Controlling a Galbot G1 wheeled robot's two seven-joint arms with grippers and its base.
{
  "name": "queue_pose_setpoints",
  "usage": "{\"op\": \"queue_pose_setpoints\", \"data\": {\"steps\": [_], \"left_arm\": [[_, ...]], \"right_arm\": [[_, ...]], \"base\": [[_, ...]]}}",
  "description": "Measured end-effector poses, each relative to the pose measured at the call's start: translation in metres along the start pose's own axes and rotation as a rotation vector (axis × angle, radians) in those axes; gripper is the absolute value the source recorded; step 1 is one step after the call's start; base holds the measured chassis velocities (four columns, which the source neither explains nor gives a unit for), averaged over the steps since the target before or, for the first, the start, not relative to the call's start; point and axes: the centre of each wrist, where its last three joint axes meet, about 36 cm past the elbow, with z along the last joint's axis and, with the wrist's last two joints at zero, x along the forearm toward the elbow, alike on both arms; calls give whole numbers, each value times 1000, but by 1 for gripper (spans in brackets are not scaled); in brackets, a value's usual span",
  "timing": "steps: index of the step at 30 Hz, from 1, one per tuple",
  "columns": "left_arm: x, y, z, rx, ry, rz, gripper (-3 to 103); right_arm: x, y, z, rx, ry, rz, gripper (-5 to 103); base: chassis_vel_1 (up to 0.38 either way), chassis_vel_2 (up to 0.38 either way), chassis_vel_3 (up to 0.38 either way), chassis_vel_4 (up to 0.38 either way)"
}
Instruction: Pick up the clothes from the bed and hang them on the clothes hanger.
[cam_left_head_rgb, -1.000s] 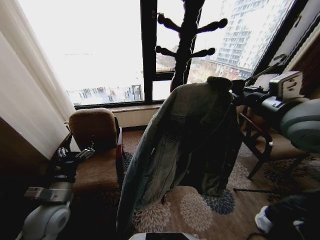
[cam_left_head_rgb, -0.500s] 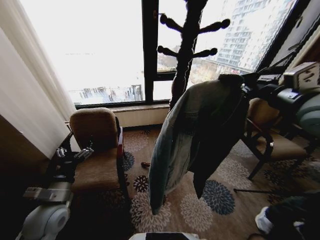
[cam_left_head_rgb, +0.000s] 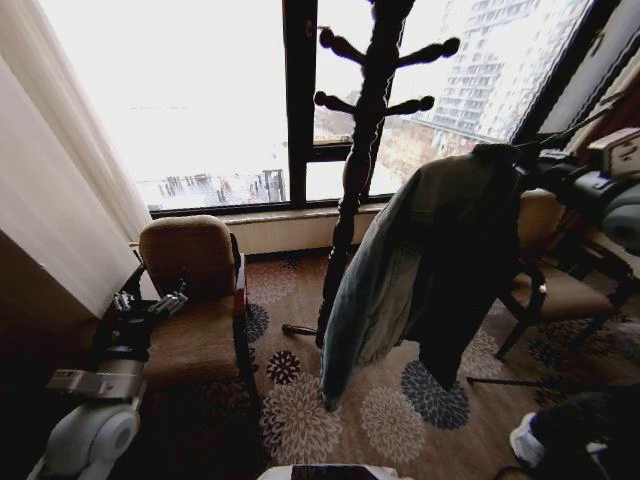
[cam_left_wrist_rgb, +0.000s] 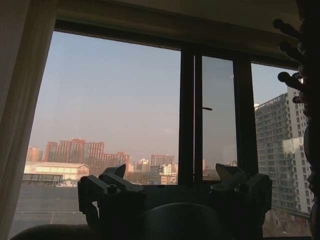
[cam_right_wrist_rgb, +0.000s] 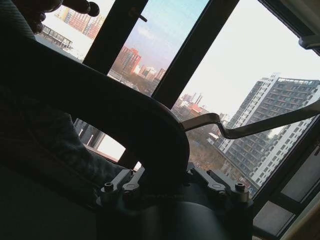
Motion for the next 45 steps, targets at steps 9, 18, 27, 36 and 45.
{"op": "queue_pose_setpoints", "data": {"steps": [9, 18, 27, 36, 45], "left_arm": [[-4, -2, 0, -1, 2, -4, 100], [-5, -3, 1, -6, 6, -5, 100], [-5, -2, 3, -7, 9, -7, 100], [-1, 1, 8, -5, 19, -25, 100], [1, 7, 15, -2, 25, -36, 100]], "right_arm": [[-26, 20, 6, -58, -11, -79, 25], [-46, 11, 12, -111, -6, -151, 25], [-59, 11, 4, -36, -43, -225, 25], [-70, 34, -30, 133, -100, -383, 25], [-63, 35, -53, 192, -114, -466, 25]], "base": [[0, 0, 0, 0], [0, 0, 0, 0], [0, 0, 0, 0], [0, 0, 0, 0], [0, 0, 0, 0]]}}
